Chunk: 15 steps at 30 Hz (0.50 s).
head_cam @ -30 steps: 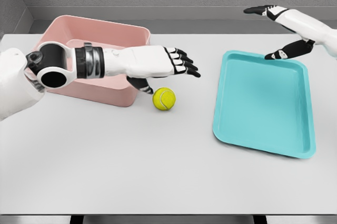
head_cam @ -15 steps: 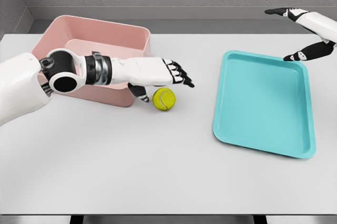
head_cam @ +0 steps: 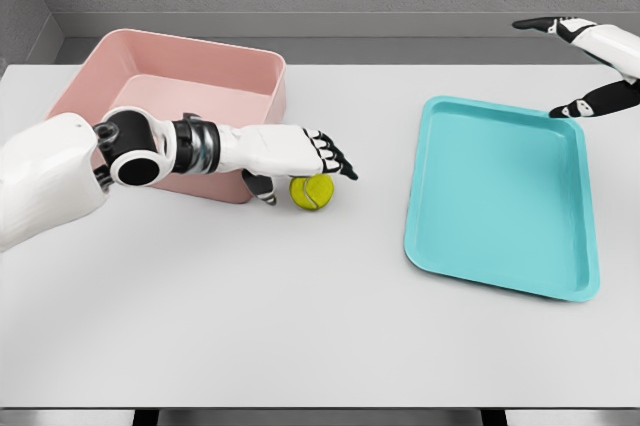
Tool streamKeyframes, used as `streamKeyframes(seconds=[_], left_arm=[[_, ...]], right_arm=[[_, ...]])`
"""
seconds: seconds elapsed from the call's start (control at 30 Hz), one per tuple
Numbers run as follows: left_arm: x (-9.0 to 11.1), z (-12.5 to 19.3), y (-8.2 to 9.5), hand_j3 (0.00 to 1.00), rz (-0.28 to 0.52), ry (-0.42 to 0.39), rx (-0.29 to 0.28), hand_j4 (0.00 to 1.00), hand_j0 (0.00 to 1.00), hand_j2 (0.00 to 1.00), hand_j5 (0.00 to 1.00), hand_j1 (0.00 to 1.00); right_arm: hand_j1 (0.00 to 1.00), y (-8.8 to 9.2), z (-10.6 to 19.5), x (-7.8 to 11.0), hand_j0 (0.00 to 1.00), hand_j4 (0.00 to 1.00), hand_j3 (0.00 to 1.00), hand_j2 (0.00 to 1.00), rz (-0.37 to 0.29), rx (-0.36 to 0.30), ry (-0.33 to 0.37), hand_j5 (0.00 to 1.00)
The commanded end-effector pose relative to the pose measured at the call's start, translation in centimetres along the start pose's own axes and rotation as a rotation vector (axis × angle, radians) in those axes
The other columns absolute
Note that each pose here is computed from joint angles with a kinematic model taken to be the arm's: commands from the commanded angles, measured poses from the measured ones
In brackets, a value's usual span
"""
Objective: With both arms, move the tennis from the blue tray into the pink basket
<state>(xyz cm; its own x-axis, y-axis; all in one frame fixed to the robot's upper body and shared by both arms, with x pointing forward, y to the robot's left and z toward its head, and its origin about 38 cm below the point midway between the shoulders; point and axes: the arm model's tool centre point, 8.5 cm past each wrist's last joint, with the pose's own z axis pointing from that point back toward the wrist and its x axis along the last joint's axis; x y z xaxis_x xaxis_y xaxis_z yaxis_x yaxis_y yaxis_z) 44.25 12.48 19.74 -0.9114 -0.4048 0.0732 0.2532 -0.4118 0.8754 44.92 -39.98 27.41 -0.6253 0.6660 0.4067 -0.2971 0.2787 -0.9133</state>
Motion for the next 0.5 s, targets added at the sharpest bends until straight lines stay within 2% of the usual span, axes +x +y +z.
streamKeyframes(seconds=[0.0,0.13,0.47], left_arm=[[-0.1,0.0,-0.1,1.0,0.003,0.004,-0.003,1.0,1.0,1.0,1.0,1.0],[-1.0,-1.1,-0.6,1.0,0.027,0.026,-0.015,1.0,1.0,1.0,1.0,1.0],[-0.7,-1.8,-1.2,1.0,0.026,0.018,-0.025,1.0,1.0,1.0,1.0,1.0]], right_arm=[[1.0,-0.3,0.3,-0.1,1.0,1.0,1.0,1.0,-0.001,-0.004,0.005,1.0],[1.0,-0.2,0.3,-0.1,1.0,1.0,1.0,1.0,-0.002,-0.002,0.005,1.0],[1.0,-0.2,0.4,-0.2,1.0,1.0,1.0,1.0,-0.003,-0.001,0.009,1.0]])
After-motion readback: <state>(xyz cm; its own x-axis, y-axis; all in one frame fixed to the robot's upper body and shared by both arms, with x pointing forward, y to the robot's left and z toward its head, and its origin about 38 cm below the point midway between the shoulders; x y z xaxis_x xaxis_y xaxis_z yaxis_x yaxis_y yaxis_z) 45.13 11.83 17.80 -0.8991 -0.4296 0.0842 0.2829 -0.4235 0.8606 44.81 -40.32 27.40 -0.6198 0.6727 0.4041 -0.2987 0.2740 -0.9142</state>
